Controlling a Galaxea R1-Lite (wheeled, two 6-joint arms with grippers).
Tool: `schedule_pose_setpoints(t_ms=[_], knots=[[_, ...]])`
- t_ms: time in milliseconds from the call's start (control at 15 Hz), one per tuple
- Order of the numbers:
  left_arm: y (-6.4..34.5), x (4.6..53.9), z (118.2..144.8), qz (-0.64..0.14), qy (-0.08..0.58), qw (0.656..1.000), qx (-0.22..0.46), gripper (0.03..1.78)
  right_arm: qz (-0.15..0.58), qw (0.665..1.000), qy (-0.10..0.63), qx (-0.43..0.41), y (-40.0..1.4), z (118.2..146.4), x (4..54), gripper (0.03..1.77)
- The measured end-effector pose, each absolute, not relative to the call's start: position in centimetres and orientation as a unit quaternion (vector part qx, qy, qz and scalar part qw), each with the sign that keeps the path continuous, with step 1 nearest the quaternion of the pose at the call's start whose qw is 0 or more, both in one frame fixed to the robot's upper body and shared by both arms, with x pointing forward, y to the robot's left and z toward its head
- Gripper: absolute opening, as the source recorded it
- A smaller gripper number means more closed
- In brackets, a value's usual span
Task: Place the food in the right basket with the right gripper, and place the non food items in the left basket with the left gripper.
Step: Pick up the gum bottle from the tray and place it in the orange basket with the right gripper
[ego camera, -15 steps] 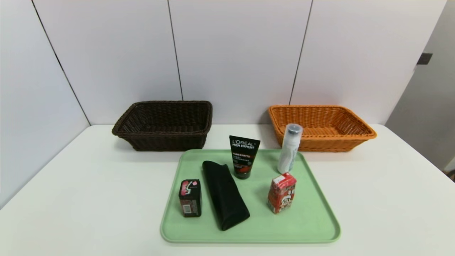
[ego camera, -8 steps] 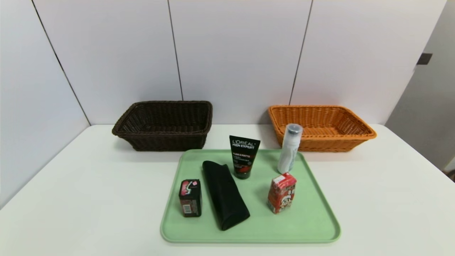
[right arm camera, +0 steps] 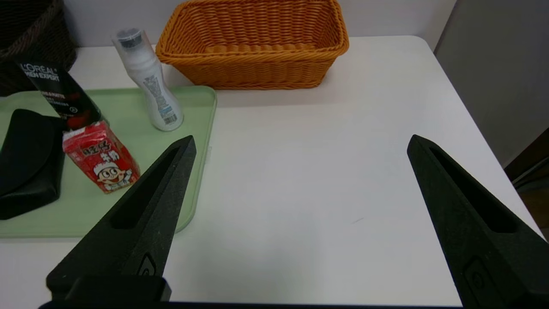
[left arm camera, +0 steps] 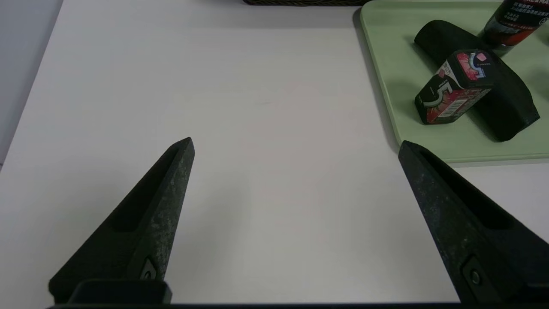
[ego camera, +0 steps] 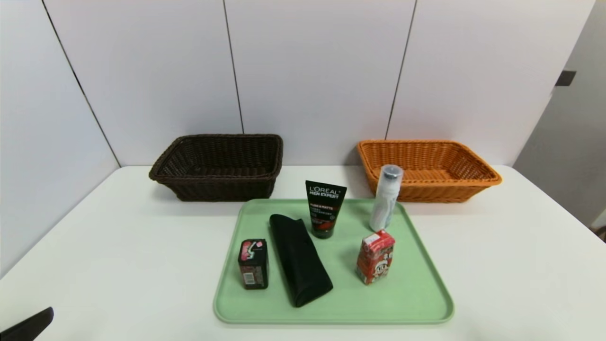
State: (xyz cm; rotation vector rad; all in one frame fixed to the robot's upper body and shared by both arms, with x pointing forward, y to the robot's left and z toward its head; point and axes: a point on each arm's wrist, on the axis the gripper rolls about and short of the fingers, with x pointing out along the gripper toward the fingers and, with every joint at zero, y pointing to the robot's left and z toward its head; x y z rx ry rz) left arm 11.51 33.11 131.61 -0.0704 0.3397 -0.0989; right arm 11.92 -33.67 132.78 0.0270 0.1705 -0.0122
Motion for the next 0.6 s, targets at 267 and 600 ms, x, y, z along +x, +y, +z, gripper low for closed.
schedule_pose_setpoints(t_ms=[267,600], knots=[[33.1,14.8,133.8,-0.049,0.203,0.977,-0.033,1.69,-0.004,0.993,0.117,0.012,-33.6,135.3,15.7,1.70],[33.1,16.8,134.5,-0.050,0.223,0.973,-0.026,1.69,0.045,0.988,0.150,0.007,-32.8,136.9,19.9,1.70]])
